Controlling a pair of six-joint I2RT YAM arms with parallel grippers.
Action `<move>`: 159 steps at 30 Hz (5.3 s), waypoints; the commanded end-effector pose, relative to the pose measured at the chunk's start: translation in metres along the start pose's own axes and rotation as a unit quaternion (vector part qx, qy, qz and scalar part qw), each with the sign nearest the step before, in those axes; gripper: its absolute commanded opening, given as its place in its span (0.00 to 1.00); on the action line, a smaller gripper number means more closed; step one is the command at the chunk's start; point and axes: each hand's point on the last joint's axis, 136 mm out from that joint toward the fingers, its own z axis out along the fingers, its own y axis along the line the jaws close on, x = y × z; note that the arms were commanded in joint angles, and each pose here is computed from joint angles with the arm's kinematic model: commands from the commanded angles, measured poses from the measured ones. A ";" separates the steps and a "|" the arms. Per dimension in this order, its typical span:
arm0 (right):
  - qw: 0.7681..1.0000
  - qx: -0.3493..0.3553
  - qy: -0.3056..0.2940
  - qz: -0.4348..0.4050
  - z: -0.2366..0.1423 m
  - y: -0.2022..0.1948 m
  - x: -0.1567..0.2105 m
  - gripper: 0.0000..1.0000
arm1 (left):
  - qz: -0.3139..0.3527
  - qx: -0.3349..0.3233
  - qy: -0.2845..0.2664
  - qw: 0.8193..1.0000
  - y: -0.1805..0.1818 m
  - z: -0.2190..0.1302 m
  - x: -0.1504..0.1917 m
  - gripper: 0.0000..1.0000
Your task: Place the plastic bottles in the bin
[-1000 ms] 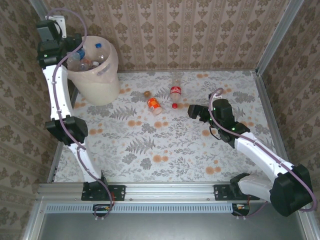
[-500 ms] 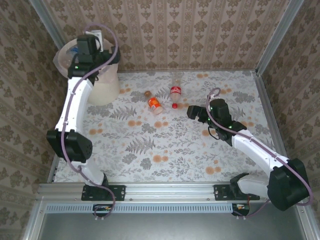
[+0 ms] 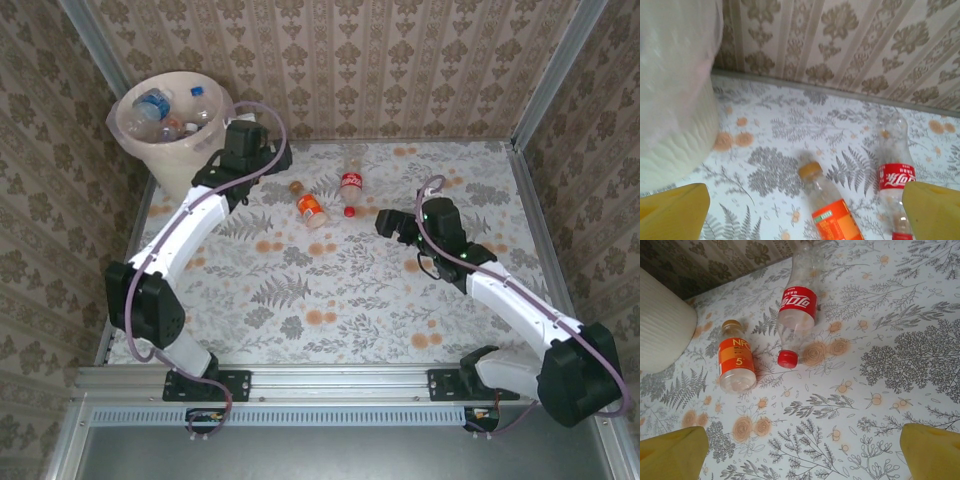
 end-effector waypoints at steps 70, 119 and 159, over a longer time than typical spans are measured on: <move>0.994 -0.105 -0.031 0.001 -0.015 0.025 0.012 1.00 | -0.040 0.002 0.235 0.971 -0.011 0.121 0.190 0.51; 0.998 -0.002 0.059 0.028 0.126 0.033 0.042 1.00 | 0.034 -0.076 -0.157 0.984 0.119 -0.081 -0.164 0.51; 0.999 0.026 0.041 0.021 0.094 0.008 0.045 1.00 | -0.083 -0.026 0.003 0.996 0.138 -0.005 -0.102 0.51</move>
